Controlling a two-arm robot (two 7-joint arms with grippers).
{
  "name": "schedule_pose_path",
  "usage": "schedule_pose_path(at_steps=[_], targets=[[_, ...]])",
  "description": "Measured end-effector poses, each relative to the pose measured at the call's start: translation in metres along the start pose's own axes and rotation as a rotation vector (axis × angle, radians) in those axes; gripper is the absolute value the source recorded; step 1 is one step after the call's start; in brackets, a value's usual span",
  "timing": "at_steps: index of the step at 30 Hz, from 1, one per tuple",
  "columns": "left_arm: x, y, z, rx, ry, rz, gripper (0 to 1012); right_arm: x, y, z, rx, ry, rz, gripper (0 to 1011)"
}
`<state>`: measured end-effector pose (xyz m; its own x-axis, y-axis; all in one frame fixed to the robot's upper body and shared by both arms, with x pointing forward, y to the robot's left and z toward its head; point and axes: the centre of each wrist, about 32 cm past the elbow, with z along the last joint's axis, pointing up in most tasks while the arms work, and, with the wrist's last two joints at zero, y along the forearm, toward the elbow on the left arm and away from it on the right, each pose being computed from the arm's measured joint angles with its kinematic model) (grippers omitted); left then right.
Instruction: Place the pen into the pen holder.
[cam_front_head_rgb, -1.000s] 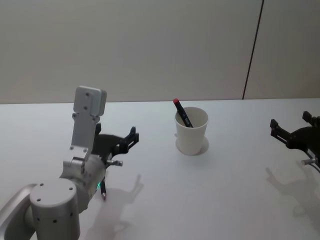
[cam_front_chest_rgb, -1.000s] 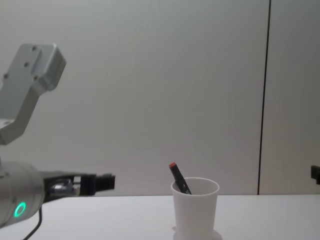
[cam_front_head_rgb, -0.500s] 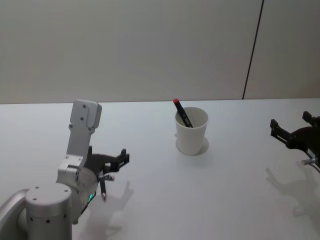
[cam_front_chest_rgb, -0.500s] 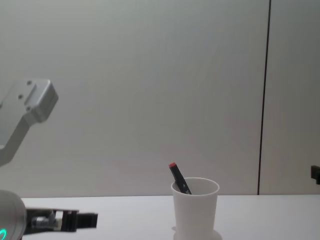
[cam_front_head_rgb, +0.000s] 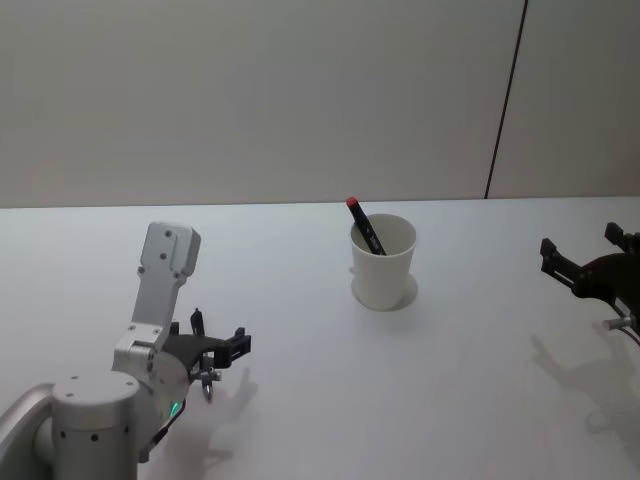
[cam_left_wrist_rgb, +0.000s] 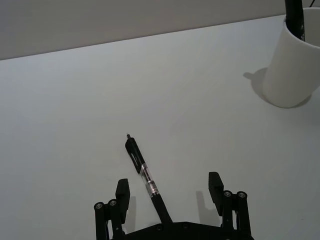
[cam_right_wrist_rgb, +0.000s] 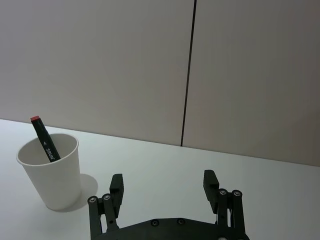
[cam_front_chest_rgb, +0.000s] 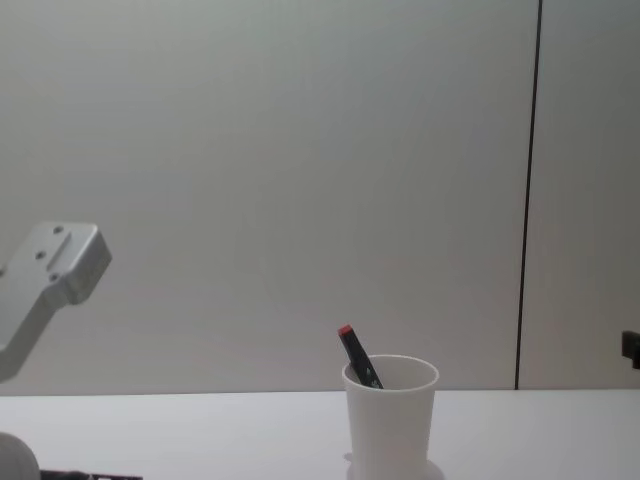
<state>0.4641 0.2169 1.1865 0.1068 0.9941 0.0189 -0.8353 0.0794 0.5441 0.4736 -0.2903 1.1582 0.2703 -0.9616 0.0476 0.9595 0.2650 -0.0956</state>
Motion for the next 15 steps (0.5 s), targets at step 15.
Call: schedule_pose_path(at_steps=[15], targets=[[0.0104, -0.0190, -0.0102, 0.031, 0.040, 0.004, 1004, 0.000, 0.000, 0.000, 0.000, 0.000, 0.000, 1002]])
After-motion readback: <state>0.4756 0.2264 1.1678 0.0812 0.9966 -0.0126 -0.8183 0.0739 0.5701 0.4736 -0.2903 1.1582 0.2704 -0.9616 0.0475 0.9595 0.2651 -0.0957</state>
